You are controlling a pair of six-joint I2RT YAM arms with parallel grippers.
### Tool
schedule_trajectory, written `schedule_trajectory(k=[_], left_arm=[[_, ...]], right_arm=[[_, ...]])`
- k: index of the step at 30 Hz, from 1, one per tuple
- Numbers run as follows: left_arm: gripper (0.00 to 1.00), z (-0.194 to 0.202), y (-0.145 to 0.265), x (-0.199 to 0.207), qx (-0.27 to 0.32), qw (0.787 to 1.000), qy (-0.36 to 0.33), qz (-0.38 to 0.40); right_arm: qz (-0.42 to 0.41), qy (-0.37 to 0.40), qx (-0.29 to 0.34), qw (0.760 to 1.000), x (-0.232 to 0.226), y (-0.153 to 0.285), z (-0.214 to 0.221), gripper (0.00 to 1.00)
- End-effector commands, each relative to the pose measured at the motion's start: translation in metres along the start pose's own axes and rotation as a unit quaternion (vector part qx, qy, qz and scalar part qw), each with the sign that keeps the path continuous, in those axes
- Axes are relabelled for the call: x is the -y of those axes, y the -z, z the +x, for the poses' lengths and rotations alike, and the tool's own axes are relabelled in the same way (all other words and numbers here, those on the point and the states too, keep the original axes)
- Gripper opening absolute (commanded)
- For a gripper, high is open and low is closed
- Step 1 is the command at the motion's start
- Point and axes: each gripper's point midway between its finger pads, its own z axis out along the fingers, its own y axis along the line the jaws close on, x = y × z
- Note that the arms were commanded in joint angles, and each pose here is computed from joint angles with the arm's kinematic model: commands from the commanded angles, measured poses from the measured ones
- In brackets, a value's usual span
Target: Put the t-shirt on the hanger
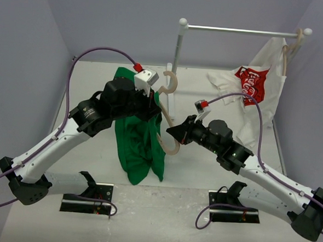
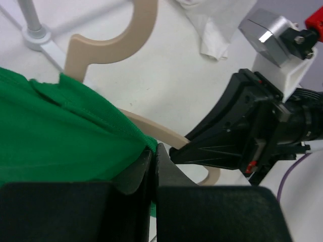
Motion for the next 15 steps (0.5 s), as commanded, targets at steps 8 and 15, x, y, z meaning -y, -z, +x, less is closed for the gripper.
schedule_trajectory(k=[8,15], left_arm=[[0.08,-0.012,0.013,-0.028,-0.010,0.994,-0.040,-0.098],[1.00,-0.069,0.045,-0.041,0.046,0.982,-0.065,-0.172]], right_arm=[[-0.038,0.047,0.104,0.993,-0.025,0.007,-0.051,0.00],[-0.049,0.078,0.157,0.983,-0.028,0.028,-0.067,0.00]])
